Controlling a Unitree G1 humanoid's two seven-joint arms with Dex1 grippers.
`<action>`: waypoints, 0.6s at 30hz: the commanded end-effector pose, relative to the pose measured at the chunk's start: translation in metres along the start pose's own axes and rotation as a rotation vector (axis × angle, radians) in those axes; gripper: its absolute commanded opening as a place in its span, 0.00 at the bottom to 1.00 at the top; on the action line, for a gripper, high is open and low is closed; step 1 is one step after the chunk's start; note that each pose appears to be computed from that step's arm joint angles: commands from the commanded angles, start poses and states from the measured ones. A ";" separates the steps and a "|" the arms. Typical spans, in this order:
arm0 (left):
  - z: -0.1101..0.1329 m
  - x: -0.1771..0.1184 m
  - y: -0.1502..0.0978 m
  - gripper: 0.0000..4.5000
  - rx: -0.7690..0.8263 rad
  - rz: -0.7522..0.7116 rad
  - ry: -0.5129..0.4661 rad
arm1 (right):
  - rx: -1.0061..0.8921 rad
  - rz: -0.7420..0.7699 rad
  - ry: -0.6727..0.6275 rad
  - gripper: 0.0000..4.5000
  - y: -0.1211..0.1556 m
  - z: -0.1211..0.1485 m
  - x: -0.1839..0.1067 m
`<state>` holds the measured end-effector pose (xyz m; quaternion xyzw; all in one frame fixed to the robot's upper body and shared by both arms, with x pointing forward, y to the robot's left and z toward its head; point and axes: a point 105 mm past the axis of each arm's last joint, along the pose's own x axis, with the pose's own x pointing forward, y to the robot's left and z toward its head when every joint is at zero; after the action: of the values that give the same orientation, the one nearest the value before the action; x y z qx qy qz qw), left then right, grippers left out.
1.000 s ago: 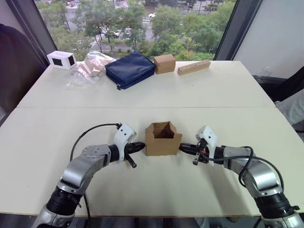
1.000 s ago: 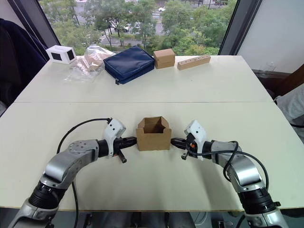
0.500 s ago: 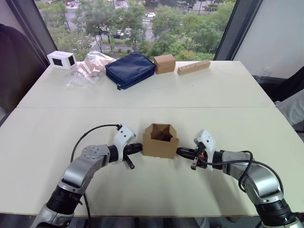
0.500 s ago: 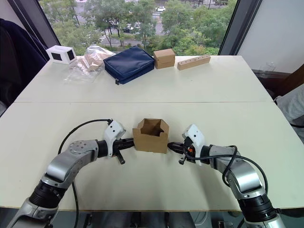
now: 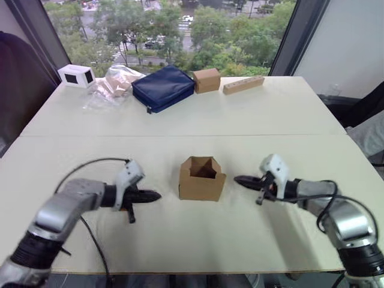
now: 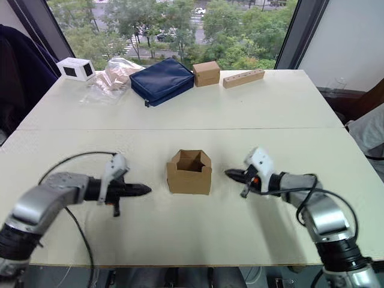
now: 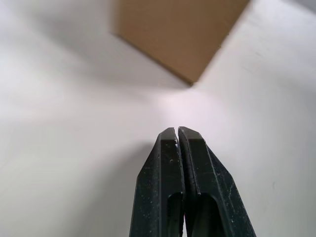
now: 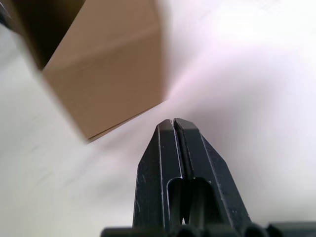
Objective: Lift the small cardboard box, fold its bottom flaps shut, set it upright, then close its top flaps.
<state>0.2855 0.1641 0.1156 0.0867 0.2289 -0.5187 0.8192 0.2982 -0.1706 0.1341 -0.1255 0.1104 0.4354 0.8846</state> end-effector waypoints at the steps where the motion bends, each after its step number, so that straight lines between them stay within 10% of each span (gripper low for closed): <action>1: 0.024 -0.005 0.008 0.01 0.053 -0.012 -0.068 | -0.008 0.040 -0.094 0.00 0.002 0.029 -0.008; 5: 0.059 0.008 0.005 0.01 0.135 -0.104 -0.127 | -0.018 0.172 -0.187 0.00 0.024 0.066 -0.002; 18: 0.076 0.036 -0.006 0.01 0.190 -0.254 -0.142 | -0.063 0.262 -0.124 0.00 0.035 0.060 0.032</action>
<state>0.3163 0.1087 0.1567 0.0792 0.1503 -0.6327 0.7556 0.2940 -0.1085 0.1683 -0.0984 0.0764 0.5529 0.8239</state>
